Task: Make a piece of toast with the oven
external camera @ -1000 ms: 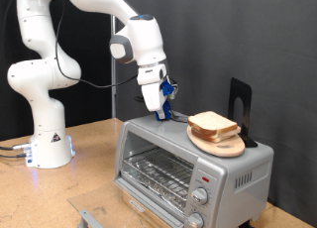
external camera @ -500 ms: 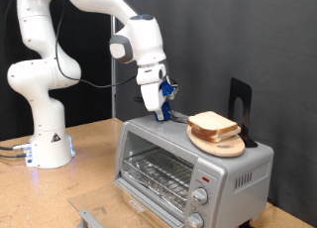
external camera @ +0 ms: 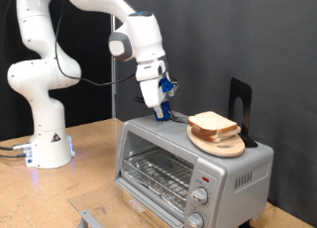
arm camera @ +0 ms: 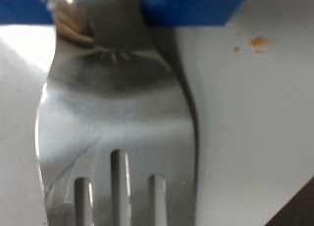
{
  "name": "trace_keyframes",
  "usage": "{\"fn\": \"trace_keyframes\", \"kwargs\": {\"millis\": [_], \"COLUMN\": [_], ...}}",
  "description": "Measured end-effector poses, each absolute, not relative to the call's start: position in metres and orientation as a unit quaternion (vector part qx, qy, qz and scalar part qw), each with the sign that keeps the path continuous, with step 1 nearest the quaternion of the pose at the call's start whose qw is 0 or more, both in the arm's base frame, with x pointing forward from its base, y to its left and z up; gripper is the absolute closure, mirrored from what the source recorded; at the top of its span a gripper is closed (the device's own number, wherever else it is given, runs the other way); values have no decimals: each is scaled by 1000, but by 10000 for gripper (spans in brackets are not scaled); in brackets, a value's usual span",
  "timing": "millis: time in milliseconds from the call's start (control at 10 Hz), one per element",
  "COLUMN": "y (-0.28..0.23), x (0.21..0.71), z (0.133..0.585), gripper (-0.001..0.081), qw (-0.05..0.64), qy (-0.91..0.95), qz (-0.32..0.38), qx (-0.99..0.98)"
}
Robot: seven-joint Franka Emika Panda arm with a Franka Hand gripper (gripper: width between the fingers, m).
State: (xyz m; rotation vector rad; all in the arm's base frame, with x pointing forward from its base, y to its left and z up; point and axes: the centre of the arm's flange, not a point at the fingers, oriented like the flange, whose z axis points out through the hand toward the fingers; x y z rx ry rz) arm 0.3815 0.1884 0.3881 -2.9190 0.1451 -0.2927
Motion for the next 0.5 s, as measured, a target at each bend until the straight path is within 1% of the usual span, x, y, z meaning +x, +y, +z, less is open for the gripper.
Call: {"fn": "trace_keyframes", "kwargs": {"millis": [500], "y": [184], "x": [374], "z": [383], "gripper": [6], "qw": [92], "qy": [46], "qz": [-94], "qx": [-990]}}
